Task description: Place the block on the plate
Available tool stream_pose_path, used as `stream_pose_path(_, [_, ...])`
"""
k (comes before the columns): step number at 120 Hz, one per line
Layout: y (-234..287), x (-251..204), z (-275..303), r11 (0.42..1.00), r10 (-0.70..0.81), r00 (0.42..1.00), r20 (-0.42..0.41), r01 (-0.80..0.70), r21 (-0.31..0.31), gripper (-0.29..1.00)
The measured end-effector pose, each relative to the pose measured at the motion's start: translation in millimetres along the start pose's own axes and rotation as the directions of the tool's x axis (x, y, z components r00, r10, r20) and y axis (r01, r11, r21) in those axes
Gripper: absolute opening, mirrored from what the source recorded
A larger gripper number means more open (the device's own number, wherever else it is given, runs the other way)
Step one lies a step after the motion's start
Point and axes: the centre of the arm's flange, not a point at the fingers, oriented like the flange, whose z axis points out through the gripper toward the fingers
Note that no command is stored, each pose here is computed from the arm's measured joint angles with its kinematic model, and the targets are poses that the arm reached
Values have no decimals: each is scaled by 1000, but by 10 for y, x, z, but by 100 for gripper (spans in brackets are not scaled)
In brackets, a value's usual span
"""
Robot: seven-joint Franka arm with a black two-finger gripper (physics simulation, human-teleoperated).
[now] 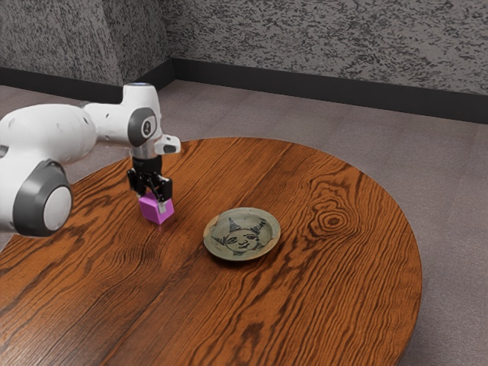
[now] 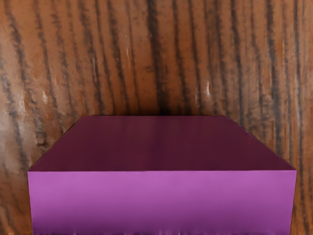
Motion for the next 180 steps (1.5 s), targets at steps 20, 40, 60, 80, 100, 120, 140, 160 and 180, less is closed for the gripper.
stream_pose_path(20, [-35,-111,-469,1000,-5,999,-42,6,13,39])
stream_pose_path(40, [146,-266,-1101,1000,18,994,-107,-16,20,39])
stream_pose_path(60, [982,-168,-1341,990,137,983,-123,-133,39,40])
stream_pose_path(80, [1854,-165,-1520,966,260,956,-136,-256,47,40])
stream_pose_path(100, [2435,-179,-1539,938,346,928,-136,-344,42,40])
stream_pose_path(120, [2675,-108,-1308,925,381,918,-107,-379,38,41])
stream_pose_path(140, [2671,19,-923,923,385,921,-61,-384,31,42])
stream_pose_path(160, [2659,120,-584,921,389,921,-27,-389,25,41])
stream_pose_path(180, [2639,141,-464,919,393,919,-17,-393,20,51])
